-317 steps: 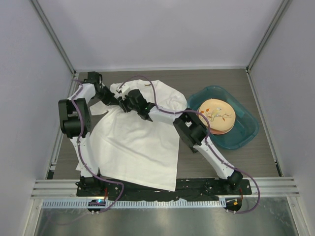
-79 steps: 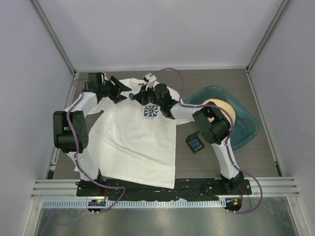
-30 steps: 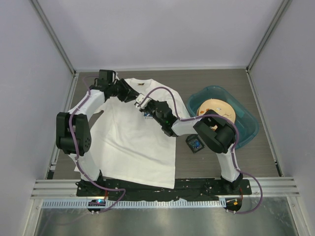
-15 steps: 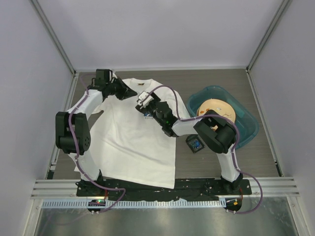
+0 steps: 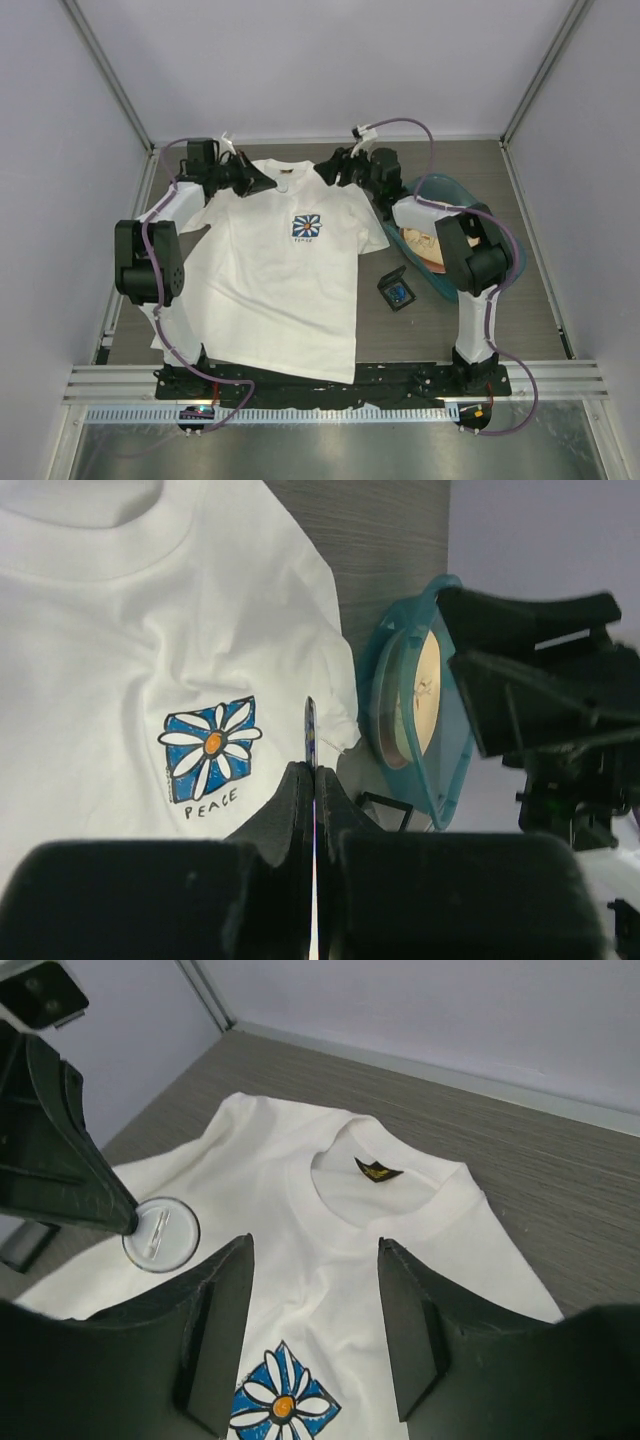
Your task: Remove the brooch from the garment
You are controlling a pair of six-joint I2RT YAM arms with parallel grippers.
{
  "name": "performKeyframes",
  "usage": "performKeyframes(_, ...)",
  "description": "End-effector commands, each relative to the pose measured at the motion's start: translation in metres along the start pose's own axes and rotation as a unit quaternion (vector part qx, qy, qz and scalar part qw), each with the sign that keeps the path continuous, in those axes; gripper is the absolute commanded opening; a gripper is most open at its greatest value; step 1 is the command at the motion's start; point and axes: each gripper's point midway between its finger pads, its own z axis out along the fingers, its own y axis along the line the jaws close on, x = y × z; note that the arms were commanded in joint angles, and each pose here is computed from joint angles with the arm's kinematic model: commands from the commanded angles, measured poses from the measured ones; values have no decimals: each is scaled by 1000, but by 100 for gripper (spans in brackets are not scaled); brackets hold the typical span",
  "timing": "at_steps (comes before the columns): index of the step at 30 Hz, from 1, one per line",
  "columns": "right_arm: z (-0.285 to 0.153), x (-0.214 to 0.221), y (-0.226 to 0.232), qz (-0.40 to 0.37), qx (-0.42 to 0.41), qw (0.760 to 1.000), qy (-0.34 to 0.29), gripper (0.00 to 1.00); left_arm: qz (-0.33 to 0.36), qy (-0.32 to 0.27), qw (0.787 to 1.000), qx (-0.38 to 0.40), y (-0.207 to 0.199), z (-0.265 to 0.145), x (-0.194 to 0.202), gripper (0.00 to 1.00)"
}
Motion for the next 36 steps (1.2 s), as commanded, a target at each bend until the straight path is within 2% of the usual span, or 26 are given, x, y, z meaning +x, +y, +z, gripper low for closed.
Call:
performKeyframes(1, 8, -18, 25, 159, -108, 981, 22, 57, 97, -11, 992, 76, -39, -5, -13, 0)
performKeyframes(7, 10, -25, 49, 226, -194, 955, 0, 56, 115, 10, 988, 101, -48, 5, 0, 0)
performKeyframes(12, 10, -23, 58, 265, -231, 936, -1, 45, 118, 13, 987, 109, -54, 5, 2, 0)
performKeyframes(20, 12, -20, 62, 271, -247, 930, -10, 35, 117, 16, 986, 118, -61, 2, 4, 0)
performKeyframes(26, 12, -22, 67, 283, -268, 921, -13, 34, 117, 19, 985, 122, -63, 3, 5, 0)
performKeyframes(36, 15, -15, 65, 279, -266, 923, -3, 35, 116, 21, 984, 132, -68, 1, 6, 0)
